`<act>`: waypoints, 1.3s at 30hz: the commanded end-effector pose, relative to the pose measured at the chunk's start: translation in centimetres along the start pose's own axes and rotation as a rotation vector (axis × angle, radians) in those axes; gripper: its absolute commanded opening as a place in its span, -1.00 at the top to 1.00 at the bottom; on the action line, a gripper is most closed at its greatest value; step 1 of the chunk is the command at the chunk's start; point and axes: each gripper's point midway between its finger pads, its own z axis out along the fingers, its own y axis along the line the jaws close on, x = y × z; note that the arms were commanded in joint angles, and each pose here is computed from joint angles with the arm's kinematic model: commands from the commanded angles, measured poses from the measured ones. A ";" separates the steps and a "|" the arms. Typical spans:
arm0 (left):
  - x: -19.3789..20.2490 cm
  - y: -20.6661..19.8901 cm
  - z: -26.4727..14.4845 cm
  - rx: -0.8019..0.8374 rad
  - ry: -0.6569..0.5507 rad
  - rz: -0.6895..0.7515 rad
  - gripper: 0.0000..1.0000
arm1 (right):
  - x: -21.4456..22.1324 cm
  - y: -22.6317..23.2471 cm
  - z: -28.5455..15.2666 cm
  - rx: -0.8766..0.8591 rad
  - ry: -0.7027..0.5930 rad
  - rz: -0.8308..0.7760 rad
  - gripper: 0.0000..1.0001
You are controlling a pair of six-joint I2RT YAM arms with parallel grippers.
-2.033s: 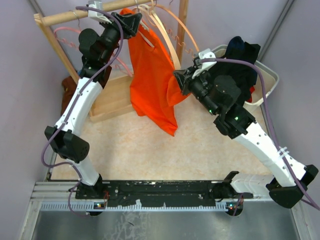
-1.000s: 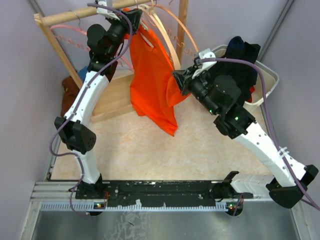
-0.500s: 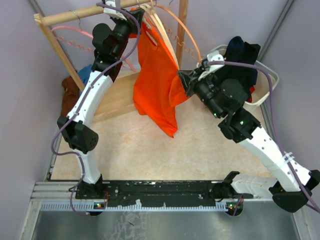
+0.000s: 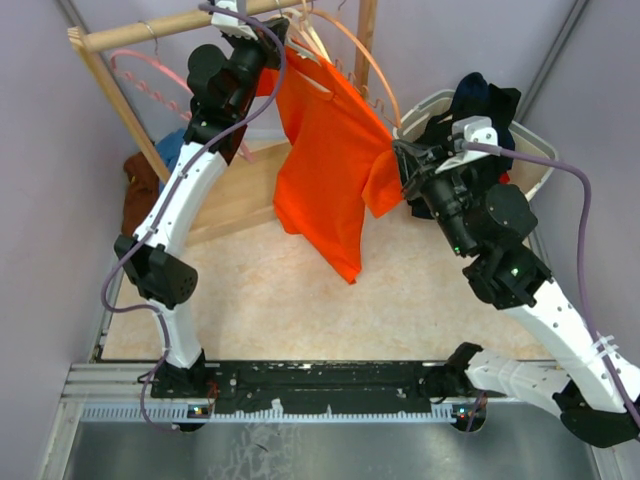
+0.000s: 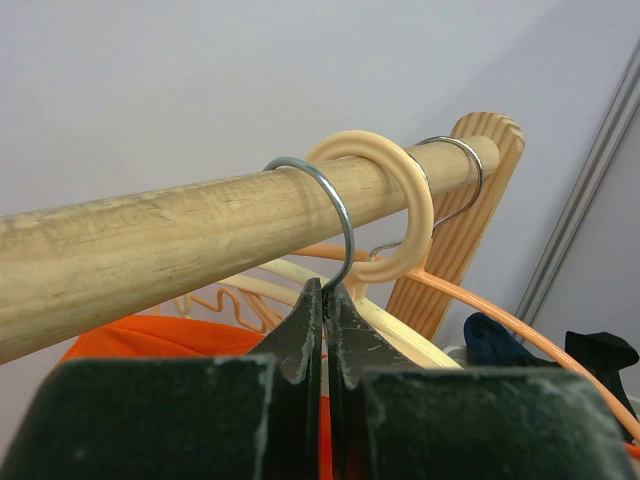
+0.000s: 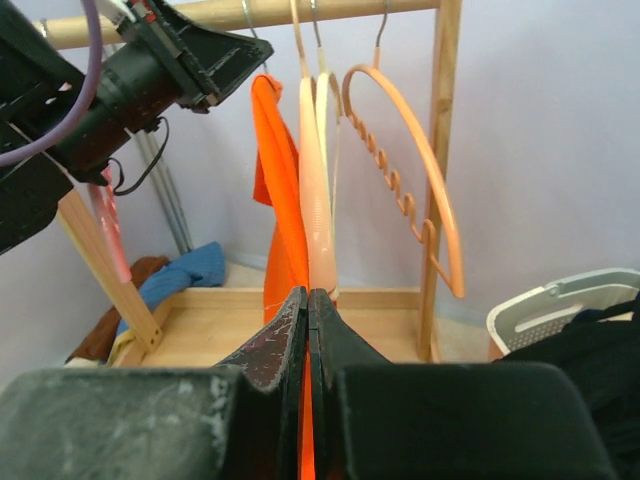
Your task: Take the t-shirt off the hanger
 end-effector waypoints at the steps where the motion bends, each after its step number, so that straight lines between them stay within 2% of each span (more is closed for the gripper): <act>1: -3.9 1.2 -0.7 -0.061 -0.061 0.047 1.00 | -4.0 -2.4 -1.9 0.097 -0.119 0.004 1.00; 12: -4.1 1.4 -1.1 -0.072 -0.047 0.073 1.00 | -6.3 -4.2 -3.6 0.167 -0.198 0.006 1.00; 20: -4.4 1.6 -1.3 -0.084 -0.047 0.082 1.00 | -6.7 -4.9 -4.3 0.194 -0.206 0.004 1.00; 31: -5.0 1.2 -1.7 -0.071 -0.050 0.061 1.00 | -1.8 -2.9 -0.8 0.144 -0.034 -0.020 1.00; 39: -5.3 0.6 -2.1 -0.053 -0.039 0.034 1.00 | 0.6 0.4 2.7 0.025 -0.001 0.009 1.00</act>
